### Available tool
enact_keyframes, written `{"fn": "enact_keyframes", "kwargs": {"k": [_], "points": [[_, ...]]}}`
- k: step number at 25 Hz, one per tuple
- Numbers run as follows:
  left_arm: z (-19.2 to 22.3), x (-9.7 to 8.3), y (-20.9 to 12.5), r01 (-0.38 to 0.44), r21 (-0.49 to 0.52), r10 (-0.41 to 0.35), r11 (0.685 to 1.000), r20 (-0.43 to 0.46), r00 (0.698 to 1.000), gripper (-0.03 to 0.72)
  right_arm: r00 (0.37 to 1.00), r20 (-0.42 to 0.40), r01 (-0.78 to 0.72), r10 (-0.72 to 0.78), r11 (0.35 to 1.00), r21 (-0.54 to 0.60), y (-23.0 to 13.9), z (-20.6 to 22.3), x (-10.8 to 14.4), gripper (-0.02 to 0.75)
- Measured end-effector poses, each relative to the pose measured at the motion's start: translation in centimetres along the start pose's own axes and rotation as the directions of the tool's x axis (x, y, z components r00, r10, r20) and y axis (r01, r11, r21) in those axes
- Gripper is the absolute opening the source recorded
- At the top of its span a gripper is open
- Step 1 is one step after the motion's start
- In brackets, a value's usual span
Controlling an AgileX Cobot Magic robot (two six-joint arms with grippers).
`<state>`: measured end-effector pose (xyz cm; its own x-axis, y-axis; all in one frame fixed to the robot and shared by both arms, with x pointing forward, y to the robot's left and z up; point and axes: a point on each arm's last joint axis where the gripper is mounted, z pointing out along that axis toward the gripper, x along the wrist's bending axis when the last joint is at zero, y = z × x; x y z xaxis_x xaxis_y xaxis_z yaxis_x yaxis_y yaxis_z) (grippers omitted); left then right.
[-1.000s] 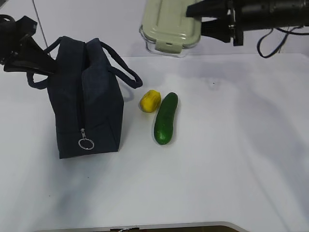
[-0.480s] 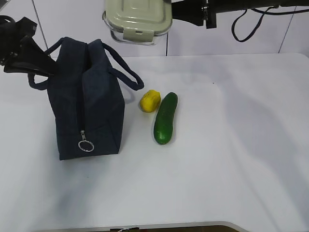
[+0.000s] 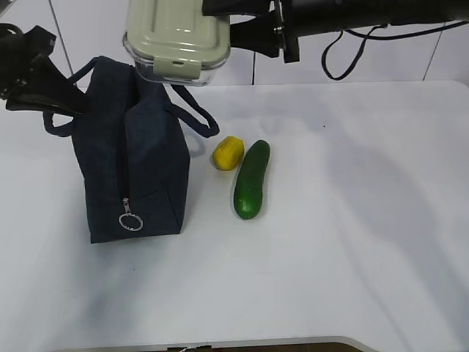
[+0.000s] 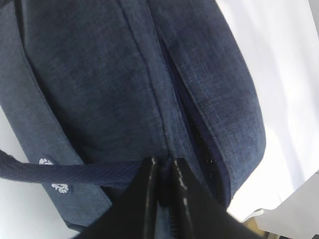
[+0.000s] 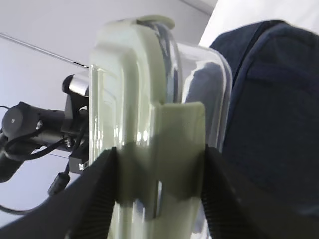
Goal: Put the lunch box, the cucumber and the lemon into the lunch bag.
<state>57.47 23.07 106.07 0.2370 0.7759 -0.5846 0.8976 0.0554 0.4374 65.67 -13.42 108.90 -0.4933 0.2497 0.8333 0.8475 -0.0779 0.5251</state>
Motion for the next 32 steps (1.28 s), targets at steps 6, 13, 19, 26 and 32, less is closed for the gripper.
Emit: {"fn": "enact_keyframes", "kwargs": {"k": [6, 13, 19, 26, 32], "points": [[0.0, 0.0, 0.0, 0.001, 0.001, -0.001, 1.000, 0.002, 1.000, 0.011, 0.997, 0.049, -0.066, 0.066, 0.998, -0.001, 0.0, 1.9, 0.5, 0.395], [0.0, 0.0, 0.0, 0.001, 0.001, -0.001, 1.000, 0.002, 1.000, 0.011, 0.985, 0.114, -0.134, 0.131, 0.991, 0.022, 1.1, 3.3, -0.2, 0.395], [0.0, 0.0, 0.0, -0.001, 0.001, 0.001, 1.000, 0.002, 1.000, 0.011, 0.972, 0.194, -0.156, 0.136, 0.983, 0.094, 1.0, 5.0, 0.0, 0.395], [0.0, 0.0, 0.0, -0.004, 0.001, 0.004, 1.000, 0.002, 1.000, 0.011, 0.961, 0.245, -0.164, 0.129, 0.978, 0.130, 0.8, 5.6, 0.4, 0.394], [0.0, -0.1, -0.1, 0.002, 0.006, -0.002, 1.000, 0.015, 1.000, 0.011, 0.917, 0.387, -0.183, 0.099, 0.965, 0.187, 0.1, 5.7, -1.4, 0.394]]}}
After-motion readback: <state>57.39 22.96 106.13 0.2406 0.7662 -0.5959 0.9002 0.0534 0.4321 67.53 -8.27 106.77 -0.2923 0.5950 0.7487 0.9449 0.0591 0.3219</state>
